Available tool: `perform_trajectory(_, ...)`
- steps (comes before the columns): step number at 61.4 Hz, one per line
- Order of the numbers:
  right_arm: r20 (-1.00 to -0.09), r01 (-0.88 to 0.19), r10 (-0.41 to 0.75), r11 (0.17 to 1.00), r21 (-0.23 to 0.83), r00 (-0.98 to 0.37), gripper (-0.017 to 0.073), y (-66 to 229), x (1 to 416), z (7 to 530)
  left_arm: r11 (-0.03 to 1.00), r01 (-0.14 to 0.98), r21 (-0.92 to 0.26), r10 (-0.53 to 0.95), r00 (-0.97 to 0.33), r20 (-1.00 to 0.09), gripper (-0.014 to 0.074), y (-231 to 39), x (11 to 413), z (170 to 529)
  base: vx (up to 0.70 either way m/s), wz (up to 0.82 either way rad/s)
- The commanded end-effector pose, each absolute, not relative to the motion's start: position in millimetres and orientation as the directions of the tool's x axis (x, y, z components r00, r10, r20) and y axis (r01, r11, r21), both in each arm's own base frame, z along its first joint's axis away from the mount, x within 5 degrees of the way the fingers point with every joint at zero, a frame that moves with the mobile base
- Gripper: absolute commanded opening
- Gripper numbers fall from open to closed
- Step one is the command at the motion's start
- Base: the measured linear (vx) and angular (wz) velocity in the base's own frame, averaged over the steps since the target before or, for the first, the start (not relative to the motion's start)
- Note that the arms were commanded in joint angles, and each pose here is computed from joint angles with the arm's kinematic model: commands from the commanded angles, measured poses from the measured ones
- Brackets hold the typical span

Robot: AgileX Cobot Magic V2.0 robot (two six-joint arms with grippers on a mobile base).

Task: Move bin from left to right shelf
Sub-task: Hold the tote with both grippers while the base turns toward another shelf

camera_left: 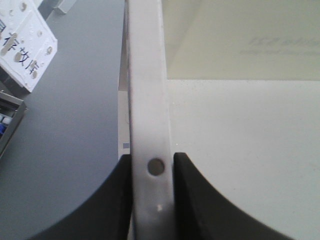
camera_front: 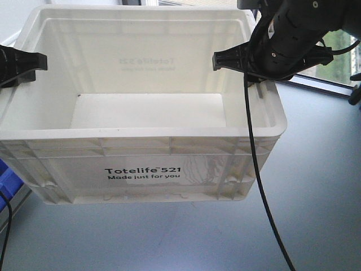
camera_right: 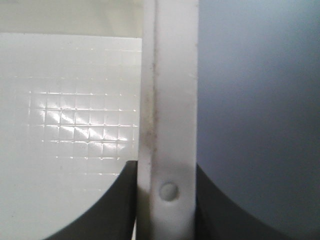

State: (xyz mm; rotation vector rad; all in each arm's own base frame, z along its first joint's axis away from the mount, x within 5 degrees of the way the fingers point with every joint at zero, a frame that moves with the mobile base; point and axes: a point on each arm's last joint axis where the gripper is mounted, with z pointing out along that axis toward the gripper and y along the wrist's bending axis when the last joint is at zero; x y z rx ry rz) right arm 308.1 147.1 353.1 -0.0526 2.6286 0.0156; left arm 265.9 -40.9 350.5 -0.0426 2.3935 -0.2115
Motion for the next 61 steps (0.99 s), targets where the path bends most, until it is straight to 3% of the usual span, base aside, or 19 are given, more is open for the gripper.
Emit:
perform_trajectory(1,-0.633,-0.040,-0.062,0.998,-0.049,-0.772,0.0010,133.2,306.7,386.3,0.984,0.073,-0.163,-0.091,-0.585,-0.806,0.0092,-41.4,263.4,385.2,0.13,0.51)
perform_trajectory(61,-0.633,-0.040,-0.062,0.998,-0.049,-0.772,0.0010,133.2,306.7,386.3,0.984,0.073,-0.163,-0.091,-0.585,-0.806,0.0092,-41.4,263.4,385.2,0.09,0.41)
